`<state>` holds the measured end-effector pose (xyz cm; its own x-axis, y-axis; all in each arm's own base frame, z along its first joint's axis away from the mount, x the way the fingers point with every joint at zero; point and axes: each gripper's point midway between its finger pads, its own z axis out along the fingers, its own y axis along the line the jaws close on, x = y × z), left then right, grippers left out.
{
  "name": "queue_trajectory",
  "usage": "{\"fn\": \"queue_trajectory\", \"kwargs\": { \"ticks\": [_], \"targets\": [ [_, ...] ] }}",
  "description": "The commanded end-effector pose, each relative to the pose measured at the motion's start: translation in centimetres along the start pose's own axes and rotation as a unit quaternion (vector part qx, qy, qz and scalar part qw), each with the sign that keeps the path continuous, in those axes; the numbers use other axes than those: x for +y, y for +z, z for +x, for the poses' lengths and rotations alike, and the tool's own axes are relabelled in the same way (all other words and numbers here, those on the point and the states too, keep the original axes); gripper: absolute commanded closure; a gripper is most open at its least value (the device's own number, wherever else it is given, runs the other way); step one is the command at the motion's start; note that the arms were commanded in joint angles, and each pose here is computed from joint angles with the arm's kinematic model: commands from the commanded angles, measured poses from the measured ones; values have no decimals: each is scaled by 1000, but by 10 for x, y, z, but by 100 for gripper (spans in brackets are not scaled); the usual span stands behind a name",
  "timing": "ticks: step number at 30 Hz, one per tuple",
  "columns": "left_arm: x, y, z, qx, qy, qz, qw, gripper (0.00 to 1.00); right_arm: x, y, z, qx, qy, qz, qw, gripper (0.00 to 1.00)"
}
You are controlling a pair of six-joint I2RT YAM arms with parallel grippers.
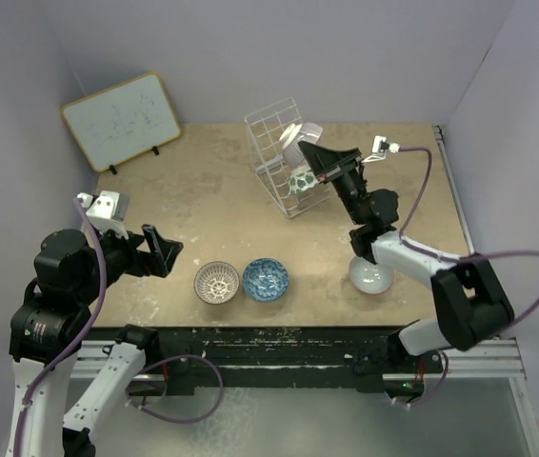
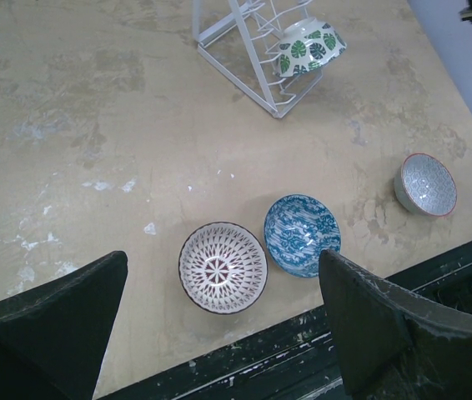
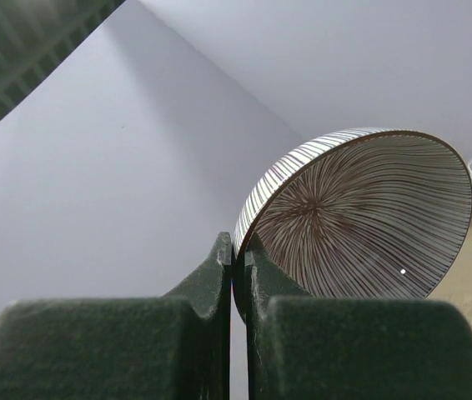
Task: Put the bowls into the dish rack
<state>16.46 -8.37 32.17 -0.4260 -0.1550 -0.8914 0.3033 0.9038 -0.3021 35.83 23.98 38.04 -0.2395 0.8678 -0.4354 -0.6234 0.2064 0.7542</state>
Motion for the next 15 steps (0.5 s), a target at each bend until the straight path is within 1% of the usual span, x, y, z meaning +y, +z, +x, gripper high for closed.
{"fn": "queue_trajectory", "kwargs": {
  "ticks": [1, 5, 7, 15],
  "targets": [
    [-7, -6, -14, -26, 4, 13, 1000, 1, 49, -7, -20, -31, 77, -169, 982, 100],
    [-7, -7, -14, -25, 6, 13, 1000, 1, 32, -6, -19, -45, 105, -192, 975, 100],
    [-7, -7, -14, -24, 6, 12, 1000, 1, 25, -4, -23, -62, 94, -184, 977, 100],
    [-6, -6, -9, -19, 6, 11, 1000, 1, 16, 3, -29, -83, 86, -172, 978, 100]
  ]
}}
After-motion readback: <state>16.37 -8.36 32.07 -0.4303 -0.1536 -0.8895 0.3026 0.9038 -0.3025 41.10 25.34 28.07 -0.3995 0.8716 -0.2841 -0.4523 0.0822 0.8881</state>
